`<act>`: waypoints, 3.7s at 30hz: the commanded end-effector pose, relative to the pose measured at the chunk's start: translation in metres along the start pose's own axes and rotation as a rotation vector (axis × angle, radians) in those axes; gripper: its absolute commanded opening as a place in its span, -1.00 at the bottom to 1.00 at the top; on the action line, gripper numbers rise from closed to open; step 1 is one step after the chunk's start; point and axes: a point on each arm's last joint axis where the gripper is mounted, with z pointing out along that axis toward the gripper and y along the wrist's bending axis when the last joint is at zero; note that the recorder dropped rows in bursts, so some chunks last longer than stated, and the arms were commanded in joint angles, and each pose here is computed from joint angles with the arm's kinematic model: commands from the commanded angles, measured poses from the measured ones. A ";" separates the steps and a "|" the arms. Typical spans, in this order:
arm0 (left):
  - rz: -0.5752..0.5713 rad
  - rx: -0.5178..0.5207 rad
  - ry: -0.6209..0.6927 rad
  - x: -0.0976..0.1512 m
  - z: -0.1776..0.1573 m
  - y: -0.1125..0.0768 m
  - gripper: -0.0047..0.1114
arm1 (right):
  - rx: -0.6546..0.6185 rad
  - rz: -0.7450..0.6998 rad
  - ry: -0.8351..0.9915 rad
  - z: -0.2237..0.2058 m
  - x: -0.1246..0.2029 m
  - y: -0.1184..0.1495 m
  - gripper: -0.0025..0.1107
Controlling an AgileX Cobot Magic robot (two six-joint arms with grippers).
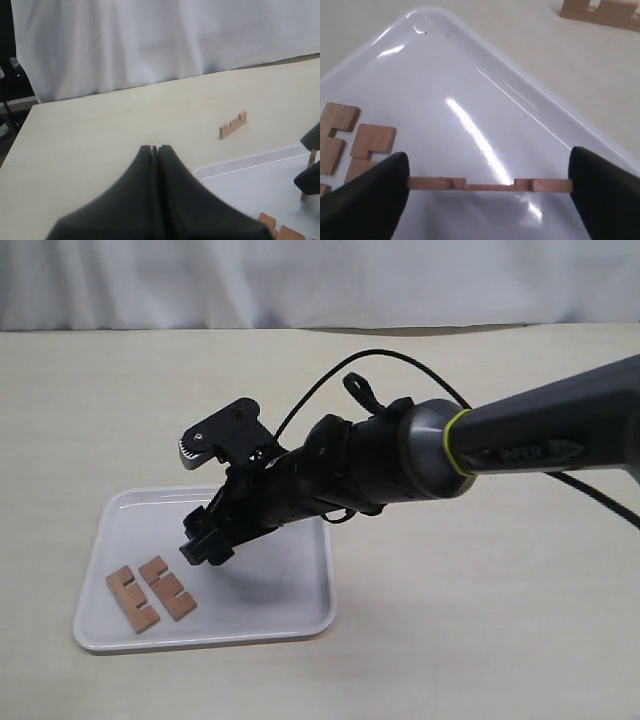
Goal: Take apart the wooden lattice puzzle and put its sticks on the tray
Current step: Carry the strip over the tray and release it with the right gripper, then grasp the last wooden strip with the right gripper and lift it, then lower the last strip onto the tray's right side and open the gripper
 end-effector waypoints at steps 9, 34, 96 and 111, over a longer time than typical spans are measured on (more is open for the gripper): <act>0.001 -0.012 -0.008 0.000 0.000 0.001 -0.92 | -0.135 0.035 -0.048 -0.012 -0.046 0.013 0.65; 0.001 -0.012 -0.008 0.000 0.000 0.001 -0.92 | 0.252 0.150 0.055 0.051 -0.117 -0.042 0.76; 0.001 -0.012 -0.008 0.000 0.000 0.001 -0.92 | 0.012 0.008 -0.369 -0.062 -0.039 0.019 -0.87; 0.001 -0.012 -0.008 0.000 0.000 0.001 -0.92 | 0.113 0.019 -0.191 -0.042 0.039 -0.033 -0.42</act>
